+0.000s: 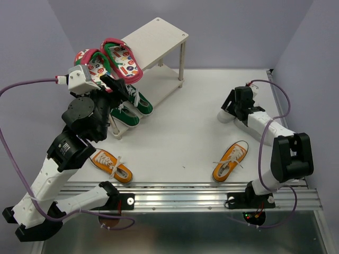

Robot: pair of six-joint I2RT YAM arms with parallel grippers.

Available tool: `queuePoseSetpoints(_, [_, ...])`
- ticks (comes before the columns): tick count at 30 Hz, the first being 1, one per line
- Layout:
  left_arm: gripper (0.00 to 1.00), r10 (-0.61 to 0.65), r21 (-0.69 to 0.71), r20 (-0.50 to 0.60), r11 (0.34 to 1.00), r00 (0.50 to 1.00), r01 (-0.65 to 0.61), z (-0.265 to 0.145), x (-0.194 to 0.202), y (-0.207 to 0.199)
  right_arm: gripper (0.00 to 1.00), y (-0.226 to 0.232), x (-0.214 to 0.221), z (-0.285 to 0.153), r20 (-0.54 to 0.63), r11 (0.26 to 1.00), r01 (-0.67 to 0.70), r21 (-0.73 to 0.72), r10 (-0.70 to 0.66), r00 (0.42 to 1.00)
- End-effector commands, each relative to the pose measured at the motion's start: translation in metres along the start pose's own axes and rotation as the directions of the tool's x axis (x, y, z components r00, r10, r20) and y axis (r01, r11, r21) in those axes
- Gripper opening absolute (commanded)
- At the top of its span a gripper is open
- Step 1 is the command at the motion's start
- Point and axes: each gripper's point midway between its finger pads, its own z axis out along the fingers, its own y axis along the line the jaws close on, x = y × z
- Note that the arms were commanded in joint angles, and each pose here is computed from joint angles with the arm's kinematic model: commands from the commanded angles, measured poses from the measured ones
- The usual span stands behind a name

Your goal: Place and organize the shoes onto the shoe shelf

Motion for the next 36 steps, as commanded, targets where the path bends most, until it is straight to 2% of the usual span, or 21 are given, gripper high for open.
queuePoseSetpoints(1, [0.82, -0.054, 0.022, 0.068, 0.998, 0.996, 0.052, -0.007, -0.031, -0.003, 0.74, 0.028, -0.037, 0.010, 0.085, 0.997, 0.002, -0.080, 0.005, 0.996])
queuePoseSetpoints(8, [0.82, -0.053, 0.024, 0.064, 0.998, 0.997, 0.051, -0.005, -0.030, -0.006, 0.71, 0.035, -0.034, 0.036, 0.066, 0.997, 0.024, -0.067, -0.020, 0.998])
queuePoseSetpoints(13, [0.82, -0.057, 0.027, 0.063, 0.998, 0.996, 0.056, -0.005, -0.029, -0.005, 0.67, 0.038, -0.019, 0.049, 0.007, 0.996, 0.049, -0.081, -0.049, 0.999])
queuePoseSetpoints(15, [0.82, -0.058, 0.025, 0.063, 0.998, 0.996, 0.056, -0.005, -0.028, -0.005, 0.58, 0.046, -0.013, 0.048, -0.024, 0.991, 0.056, -0.124, -0.059, 0.998])
queuePoseSetpoints(16, [0.82, -0.060, 0.027, 0.063, 0.998, 0.996, 0.059, -0.005, -0.029, -0.006, 0.48, 0.048, -0.014, 0.046, -0.026, 0.989, 0.060, -0.133, -0.064, 0.998])
queuePoseSetpoints(19, [0.82, -0.057, 0.033, 0.058, 0.998, 0.997, 0.055, -0.004, -0.027, -0.008, 0.24, 0.058, -0.012, 0.039, -0.039, 0.982, 0.112, -0.149, -0.119, 0.992])
queuePoseSetpoints(20, [0.82, -0.058, 0.034, 0.058, 0.998, 0.997, 0.056, -0.003, -0.027, -0.009, 0.08, 0.065, -0.010, 0.035, -0.039, 0.978, 0.135, -0.157, -0.143, 0.989])
queuePoseSetpoints(21, [0.82, -0.059, 0.037, 0.055, 0.998, 0.997, 0.057, -0.003, -0.026, -0.010, 0.03, 0.069, -0.007, 0.031, -0.044, 0.974, 0.158, -0.162, -0.167, 0.985])
queuePoseSetpoints(26, [0.82, -0.062, 0.036, 0.058, 0.998, 0.996, 0.060, -0.001, -0.027, -0.011, 0.01, 0.120, 0.002, -0.012, 0.018, 0.893, 0.330, -0.305, -0.342, 0.940])
queuePoseSetpoints(27, [0.82, -0.065, 0.040, 0.058, 0.997, 0.996, 0.063, -0.001, -0.027, -0.012, 0.01, 0.136, 0.014, -0.024, 0.028, 0.864, 0.372, -0.340, -0.386, 0.922])
queuePoseSetpoints(30, [0.82, -0.073, 0.043, 0.056, 0.997, 0.996, 0.070, -0.002, -0.027, -0.013, 0.01, 0.147, 0.037, -0.045, 0.025, 0.814, 0.454, -0.362, -0.479, 0.877])
queuePoseSetpoints(33, [0.82, -0.078, 0.042, 0.057, 0.996, 0.995, 0.076, -0.002, -0.027, -0.012, 0.01, 0.157, 0.061, -0.068, 0.048, 0.725, 0.527, -0.443, -0.568, 0.822])
queuePoseSetpoints(34, [0.82, -0.079, 0.044, 0.058, 0.996, 0.995, 0.077, -0.002, -0.028, -0.012, 0.01, 0.165, 0.076, -0.082, 0.077, 0.656, 0.579, -0.484, -0.628, 0.775])
queuePoseSetpoints(36, [0.82, -0.083, 0.047, 0.059, 0.996, 0.995, 0.080, -0.002, -0.027, -0.014, 0.01, 0.163, 0.094, -0.096, 0.071, 0.608, 0.608, -0.511, -0.675, 0.735])
